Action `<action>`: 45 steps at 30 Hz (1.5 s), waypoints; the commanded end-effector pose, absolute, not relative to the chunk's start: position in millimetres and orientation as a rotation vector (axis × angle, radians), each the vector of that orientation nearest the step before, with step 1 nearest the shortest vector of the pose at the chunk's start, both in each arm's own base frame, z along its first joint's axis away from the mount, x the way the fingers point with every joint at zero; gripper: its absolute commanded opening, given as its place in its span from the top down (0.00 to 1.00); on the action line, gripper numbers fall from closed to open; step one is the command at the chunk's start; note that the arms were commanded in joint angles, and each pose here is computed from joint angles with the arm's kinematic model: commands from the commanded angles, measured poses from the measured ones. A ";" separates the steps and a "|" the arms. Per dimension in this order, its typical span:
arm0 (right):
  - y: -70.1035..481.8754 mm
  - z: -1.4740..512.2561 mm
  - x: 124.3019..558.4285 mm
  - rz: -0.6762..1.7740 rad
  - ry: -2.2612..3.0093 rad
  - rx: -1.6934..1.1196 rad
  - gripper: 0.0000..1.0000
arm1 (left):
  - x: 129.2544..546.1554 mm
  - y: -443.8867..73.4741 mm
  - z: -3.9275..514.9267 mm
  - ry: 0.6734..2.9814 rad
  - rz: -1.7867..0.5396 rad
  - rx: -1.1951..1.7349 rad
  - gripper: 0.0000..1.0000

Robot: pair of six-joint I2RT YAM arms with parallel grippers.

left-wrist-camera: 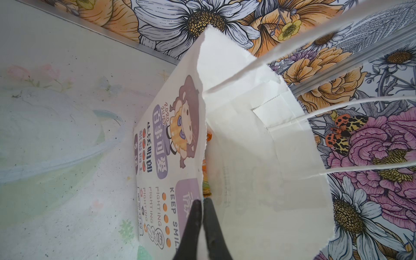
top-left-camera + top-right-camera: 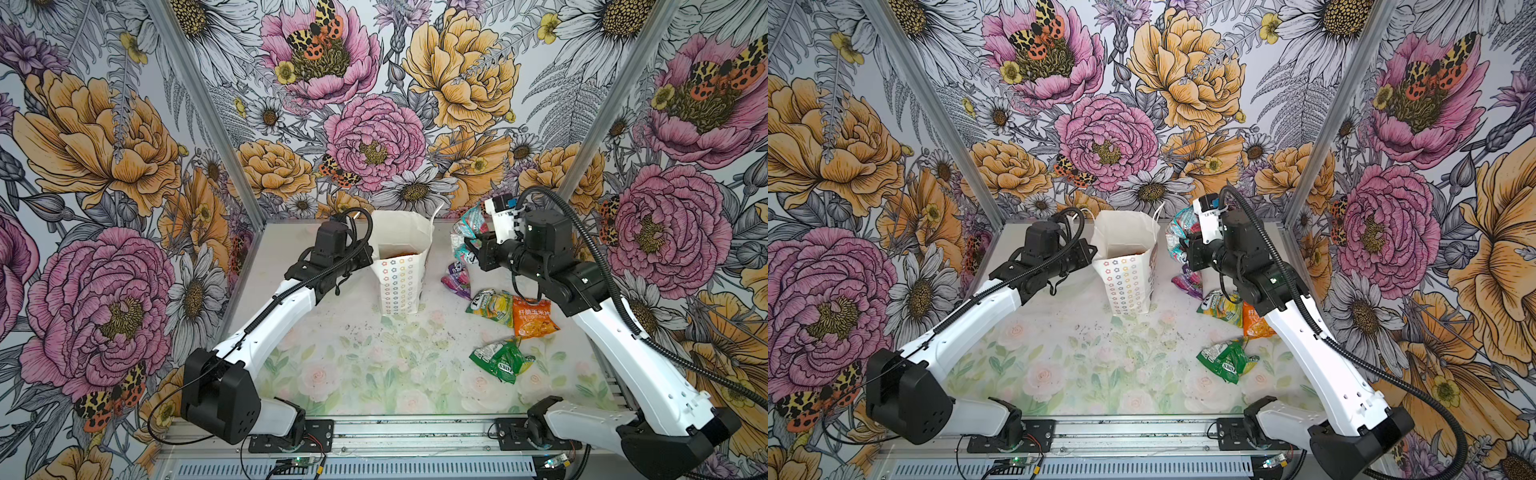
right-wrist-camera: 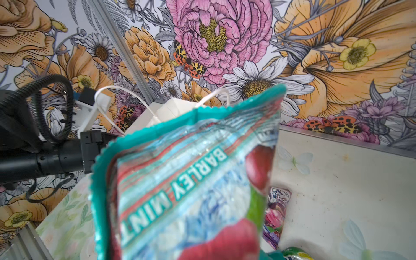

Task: Place the snacks into the paper bag
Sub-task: 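Close the right gripper on the Barley Mint packet and lift it, then carry the Barley Mint packet with the right gripper over the bag opening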

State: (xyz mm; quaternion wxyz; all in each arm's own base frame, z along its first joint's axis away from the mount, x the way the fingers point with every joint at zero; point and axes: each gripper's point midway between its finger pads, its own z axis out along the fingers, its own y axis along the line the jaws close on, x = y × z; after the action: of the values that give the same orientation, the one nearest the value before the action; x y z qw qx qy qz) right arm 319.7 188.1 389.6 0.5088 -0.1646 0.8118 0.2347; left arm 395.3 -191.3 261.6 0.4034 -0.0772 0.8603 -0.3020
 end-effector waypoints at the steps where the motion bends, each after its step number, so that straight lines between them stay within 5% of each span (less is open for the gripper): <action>1: 212.5 439.7 320.9 0.644 1.767 -0.451 0.99 | 400.1 -190.5 265.8 2.151 -0.751 -0.192 1.00; 17: 277.5 476.6 375.7 0.687 1.620 -0.421 1.00 | 400.8 -192.0 268.5 2.143 -0.758 -0.187 1.00; 31: 310.9 410.1 441.6 0.664 1.796 -0.277 1.00 | 401.1 -192.5 266.4 2.148 -0.757 -0.185 1.00; 45: 326.6 359.0 464.1 0.554 1.906 -0.260 1.00 | 404.3 -195.4 264.6 2.154 -0.764 -0.184 1.00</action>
State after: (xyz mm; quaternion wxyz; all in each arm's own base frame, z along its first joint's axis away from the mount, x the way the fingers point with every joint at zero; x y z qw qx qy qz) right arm 456.5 324.3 334.7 0.5100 -0.1247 0.8192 0.2308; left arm 397.9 -192.6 260.2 0.4040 -0.0769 0.8598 -0.3027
